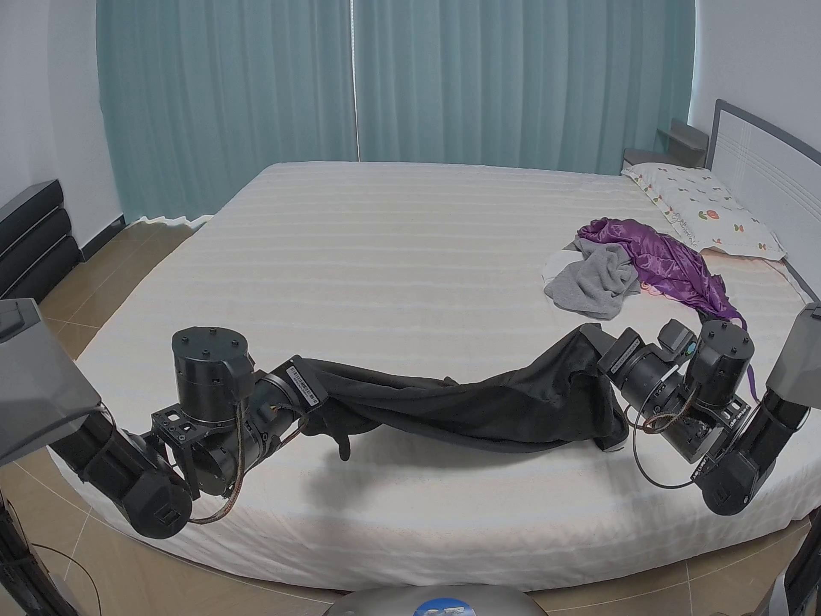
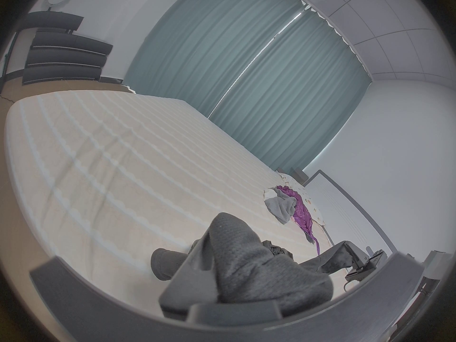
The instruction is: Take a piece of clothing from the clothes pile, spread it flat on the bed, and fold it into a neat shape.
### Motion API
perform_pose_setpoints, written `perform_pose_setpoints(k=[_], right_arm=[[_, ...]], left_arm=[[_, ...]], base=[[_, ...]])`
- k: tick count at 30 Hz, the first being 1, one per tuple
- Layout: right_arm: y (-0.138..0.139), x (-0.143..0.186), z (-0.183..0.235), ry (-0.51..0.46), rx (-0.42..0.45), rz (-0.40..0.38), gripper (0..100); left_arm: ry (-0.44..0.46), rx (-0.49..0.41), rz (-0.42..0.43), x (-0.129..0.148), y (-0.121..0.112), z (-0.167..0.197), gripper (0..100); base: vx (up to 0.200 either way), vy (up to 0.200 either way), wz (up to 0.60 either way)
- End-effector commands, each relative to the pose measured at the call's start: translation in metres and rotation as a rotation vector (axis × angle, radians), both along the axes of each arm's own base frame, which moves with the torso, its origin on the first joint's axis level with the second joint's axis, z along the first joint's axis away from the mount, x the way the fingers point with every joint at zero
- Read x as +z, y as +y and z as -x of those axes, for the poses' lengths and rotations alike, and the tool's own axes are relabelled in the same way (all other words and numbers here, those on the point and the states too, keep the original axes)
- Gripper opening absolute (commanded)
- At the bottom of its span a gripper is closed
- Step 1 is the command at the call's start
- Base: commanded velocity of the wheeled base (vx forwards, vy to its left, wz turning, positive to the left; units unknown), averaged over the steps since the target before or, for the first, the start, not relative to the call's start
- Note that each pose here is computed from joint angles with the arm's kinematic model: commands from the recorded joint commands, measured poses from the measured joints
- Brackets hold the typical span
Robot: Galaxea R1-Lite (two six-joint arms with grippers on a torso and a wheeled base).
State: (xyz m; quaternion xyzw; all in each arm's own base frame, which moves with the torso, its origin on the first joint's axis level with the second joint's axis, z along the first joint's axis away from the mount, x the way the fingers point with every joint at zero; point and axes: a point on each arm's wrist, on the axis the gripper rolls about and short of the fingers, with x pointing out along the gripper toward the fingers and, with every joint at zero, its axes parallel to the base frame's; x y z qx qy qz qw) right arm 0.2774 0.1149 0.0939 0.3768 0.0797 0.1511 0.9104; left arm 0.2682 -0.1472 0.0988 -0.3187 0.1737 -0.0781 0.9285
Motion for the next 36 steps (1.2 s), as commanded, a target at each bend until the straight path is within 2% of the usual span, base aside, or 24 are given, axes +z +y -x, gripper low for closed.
perform_pose_setpoints(k=[1, 7, 17, 23, 24, 26, 27, 30, 33, 36], right_arm=[[0.0, 0.002, 0.001, -0.009, -0.001, -0.003, 0], [-0.003, 0.005, 0.006, -0.012, -0.014, -0.004, 0], [-0.014, 0.021, 0.034, -0.034, -0.017, -0.012, 0], [-0.02, 0.053, 0.071, -0.137, -0.037, -0.053, 0], [-0.021, 0.065, 0.084, -0.178, -0.035, -0.071, 0], [-0.021, 0.066, 0.085, -0.182, -0.035, -0.073, 0], [-0.026, 0.084, 0.101, -0.248, -0.03, -0.082, 0], [-0.032, 0.101, 0.11, -0.287, -0.037, -0.08, 0], [-0.037, 0.13, 0.113, -0.363, -0.057, -0.113, 0], [-0.039, 0.159, 0.115, -0.406, -0.068, -0.111, 0]], left_arm=[[0.006, 0.0, -0.002, -0.002, 0.0, 0.0, 0], [0.008, -0.008, -0.003, -0.002, -0.002, 0.001, 0], [-0.029, -0.024, 0.006, 0.013, -0.004, 0.012, 0], [-0.058, -0.041, 0.018, 0.035, 0.003, 0.033, 0], [-0.077, -0.044, 0.028, 0.046, 0.007, 0.041, 0], [-0.078, -0.044, 0.029, 0.047, 0.008, 0.042, 0], [-0.094, -0.055, 0.001, 0.061, 0.013, 0.052, 0], [-0.125, -0.058, -0.017, 0.076, 0.017, 0.058, 0], [-0.176, -0.048, 0.004, 0.096, 0.017, 0.057, 0], [-0.194, -0.014, -0.002, 0.115, 0.017, 0.054, 0]], base=[[0.0, 0.0, 0.0], [0.0, 0.0, 0.0], [-0.2, 0.0, 0.0], [-0.067, 0.0, 0.0], [0.0, 0.0, 0.0], [0.0, 0.0, 0.0], [0.0, 0.0, 0.0], [0.0, 0.0, 0.0], [0.0, 0.0, 0.0], [0.0, 0.0, 0.0]])
